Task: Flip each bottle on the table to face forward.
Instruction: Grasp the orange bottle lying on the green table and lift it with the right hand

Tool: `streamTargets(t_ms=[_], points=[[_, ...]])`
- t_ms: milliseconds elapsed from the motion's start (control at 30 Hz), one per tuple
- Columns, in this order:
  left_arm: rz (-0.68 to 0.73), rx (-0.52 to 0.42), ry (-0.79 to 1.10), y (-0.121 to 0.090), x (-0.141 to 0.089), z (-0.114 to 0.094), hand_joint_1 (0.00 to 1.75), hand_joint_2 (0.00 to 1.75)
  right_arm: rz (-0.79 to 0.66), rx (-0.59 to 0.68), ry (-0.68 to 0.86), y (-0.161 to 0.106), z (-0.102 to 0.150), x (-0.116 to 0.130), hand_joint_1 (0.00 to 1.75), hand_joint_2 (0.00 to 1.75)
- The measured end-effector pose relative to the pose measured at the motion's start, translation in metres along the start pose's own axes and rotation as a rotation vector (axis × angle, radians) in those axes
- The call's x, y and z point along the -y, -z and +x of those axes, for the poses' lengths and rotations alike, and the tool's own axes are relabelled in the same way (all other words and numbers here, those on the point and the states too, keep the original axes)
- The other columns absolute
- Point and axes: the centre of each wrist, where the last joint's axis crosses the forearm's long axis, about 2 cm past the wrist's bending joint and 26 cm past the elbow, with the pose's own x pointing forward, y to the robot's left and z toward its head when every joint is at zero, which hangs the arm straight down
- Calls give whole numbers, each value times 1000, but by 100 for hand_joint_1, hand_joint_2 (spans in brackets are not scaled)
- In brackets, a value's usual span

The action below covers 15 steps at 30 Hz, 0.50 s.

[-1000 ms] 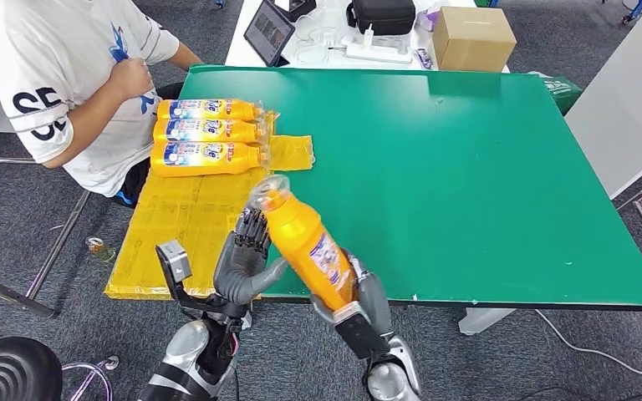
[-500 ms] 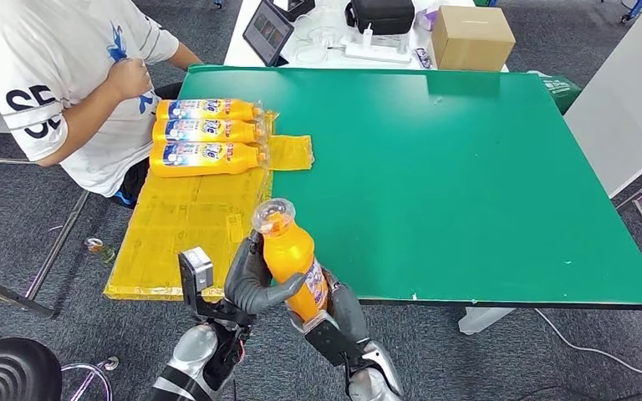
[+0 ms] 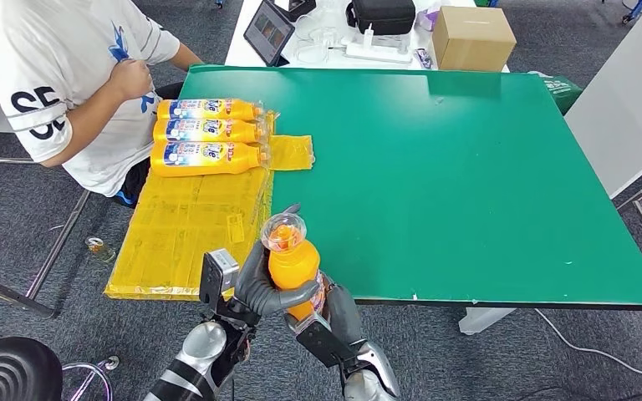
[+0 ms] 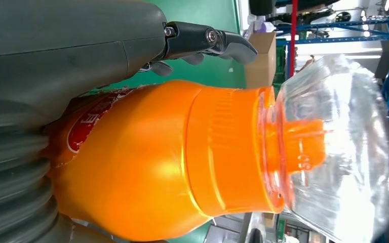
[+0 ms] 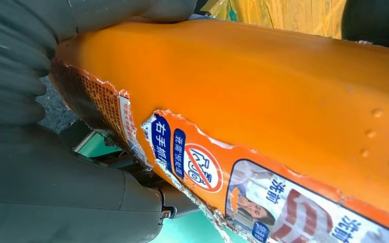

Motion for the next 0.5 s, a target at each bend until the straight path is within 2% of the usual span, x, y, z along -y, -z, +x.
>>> streamTargets(t_ms=[433, 467, 500], points=[[-2, -32, 3, 0, -2, -5, 0, 175, 4, -4, -1, -1, 0, -1, 175, 175], [-3, -35, 2, 0, -2, -6, 1, 175, 4, -4, 0, -1, 0, -1, 175, 175], [-4, -38, -1, 0, -2, -6, 10, 175, 5, -5, 1, -1, 0, -1, 175, 175]])
